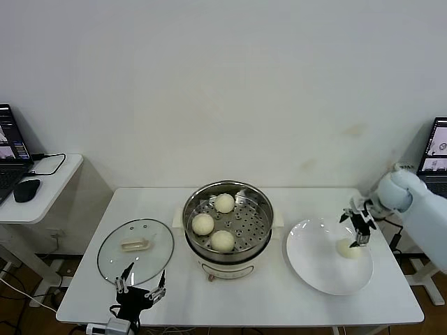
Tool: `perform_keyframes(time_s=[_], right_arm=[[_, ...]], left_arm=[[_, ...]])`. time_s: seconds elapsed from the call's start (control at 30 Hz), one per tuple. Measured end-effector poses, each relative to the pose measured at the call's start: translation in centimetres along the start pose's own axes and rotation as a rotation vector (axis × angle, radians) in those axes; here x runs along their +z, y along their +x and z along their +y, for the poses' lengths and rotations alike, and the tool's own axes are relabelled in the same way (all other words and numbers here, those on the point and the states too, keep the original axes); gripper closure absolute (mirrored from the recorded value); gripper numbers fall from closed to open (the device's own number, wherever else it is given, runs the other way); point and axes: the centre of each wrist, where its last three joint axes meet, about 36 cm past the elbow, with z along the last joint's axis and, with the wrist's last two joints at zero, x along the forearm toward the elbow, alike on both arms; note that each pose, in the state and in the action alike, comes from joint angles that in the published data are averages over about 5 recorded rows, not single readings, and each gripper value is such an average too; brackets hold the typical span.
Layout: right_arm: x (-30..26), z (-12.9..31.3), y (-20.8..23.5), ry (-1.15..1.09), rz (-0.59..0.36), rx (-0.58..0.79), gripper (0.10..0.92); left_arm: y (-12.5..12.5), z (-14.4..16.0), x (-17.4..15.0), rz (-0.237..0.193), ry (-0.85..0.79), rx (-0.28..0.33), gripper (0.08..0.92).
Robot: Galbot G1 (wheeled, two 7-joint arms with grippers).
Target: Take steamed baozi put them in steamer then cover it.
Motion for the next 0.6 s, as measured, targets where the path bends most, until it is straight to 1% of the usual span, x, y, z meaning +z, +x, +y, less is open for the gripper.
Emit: perform_keyframes(time_s=[0.6], right_arm=[[1.3,1.0,-4.4,-0.005,0.054,-0.034,0.200]], left_arm=[[-0.6,0.0,0.7,0.015,-0.004,0.006,0.177]])
